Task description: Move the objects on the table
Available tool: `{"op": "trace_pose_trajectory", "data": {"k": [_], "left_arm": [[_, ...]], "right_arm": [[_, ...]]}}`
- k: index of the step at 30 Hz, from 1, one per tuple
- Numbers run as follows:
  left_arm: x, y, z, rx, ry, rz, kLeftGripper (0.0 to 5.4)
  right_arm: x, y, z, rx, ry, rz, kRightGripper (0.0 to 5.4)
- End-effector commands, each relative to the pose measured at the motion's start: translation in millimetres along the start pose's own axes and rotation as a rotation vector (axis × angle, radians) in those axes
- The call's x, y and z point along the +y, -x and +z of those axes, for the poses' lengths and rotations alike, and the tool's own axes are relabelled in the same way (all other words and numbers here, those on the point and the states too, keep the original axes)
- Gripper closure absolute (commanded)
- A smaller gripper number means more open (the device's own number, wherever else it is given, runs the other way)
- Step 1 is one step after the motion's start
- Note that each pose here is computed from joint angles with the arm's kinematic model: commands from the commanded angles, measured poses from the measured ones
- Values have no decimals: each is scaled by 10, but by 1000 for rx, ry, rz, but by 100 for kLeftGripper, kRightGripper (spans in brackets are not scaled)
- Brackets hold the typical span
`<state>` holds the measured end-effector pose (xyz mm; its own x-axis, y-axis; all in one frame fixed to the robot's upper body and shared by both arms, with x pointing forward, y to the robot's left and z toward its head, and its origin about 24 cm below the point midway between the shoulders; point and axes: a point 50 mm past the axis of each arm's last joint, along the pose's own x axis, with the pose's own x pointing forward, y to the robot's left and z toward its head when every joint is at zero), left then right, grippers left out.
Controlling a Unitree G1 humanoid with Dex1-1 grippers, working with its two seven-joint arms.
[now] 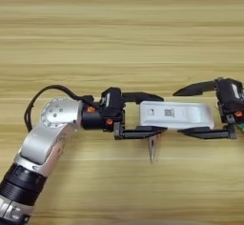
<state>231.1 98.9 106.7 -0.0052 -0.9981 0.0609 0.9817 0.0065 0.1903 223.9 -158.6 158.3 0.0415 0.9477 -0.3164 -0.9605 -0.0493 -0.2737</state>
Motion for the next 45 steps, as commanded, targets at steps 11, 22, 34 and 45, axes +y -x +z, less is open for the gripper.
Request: {"op": "trace_pose_trajectory", "data": {"k": [11, 22, 34, 45], "left_arm": [[36, 14, -34, 33, -49, 20, 255], [133, 163, -104, -24, -42, 232, 255], [202, 298, -191, -72, -26, 462, 255], [187, 306, -207, -73, -24, 477, 255]], "right_arm": [[-38, 36, 119, -57, 42, -36, 0], [-242, 171, 189, -282, 101, -503, 0], [-386, 291, 80, -365, 143, -1129, 0], [-132, 778, -512, -129, 208, -1633, 0]]}}
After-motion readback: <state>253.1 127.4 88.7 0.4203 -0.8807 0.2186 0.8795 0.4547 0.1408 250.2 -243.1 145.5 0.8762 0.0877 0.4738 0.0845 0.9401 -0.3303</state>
